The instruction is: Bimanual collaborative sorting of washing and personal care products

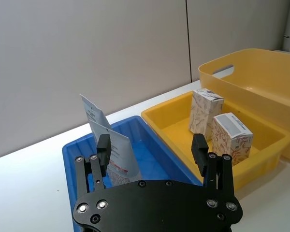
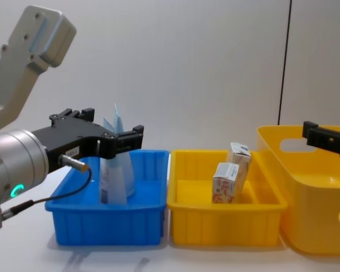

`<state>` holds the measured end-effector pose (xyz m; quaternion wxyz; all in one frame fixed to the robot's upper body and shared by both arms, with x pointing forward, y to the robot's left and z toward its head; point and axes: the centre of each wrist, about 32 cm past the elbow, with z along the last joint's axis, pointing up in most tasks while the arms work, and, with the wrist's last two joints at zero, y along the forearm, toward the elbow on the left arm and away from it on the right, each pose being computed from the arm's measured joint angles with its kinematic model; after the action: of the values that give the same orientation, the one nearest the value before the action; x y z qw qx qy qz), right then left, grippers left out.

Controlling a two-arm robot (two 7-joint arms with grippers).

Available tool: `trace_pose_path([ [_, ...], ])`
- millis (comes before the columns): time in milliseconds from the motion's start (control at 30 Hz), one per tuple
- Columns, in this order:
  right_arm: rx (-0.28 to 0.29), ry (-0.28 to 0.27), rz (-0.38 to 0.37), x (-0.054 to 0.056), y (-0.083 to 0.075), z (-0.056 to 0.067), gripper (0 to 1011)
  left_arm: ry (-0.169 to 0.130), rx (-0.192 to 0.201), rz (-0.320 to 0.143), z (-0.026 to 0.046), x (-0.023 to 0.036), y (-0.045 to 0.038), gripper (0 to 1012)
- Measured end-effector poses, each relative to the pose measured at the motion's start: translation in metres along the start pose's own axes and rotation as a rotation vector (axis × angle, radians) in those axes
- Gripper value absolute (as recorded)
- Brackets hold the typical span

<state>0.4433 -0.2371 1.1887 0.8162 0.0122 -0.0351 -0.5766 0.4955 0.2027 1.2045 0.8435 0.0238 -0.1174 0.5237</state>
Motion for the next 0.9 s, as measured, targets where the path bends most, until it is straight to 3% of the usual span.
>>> trace_pose_path([
  [233,0.0,0.0,0.0,0.0,0.0,0.0,1001,0.029,0.01,-0.008,-0.0007,0.006,0.002,1002],
  [600,0.0,0.0,0.0,0.0,0.0,0.0,1001,0.076,0.066,-0.006,-0.0042,0.0111,0.0064,1002],
  [900,0.0,0.0,0.0,0.0,0.0,0.0,1001,0.091,0.119,-0.007,-0.0108,0.0145,-0.0058,1002],
])
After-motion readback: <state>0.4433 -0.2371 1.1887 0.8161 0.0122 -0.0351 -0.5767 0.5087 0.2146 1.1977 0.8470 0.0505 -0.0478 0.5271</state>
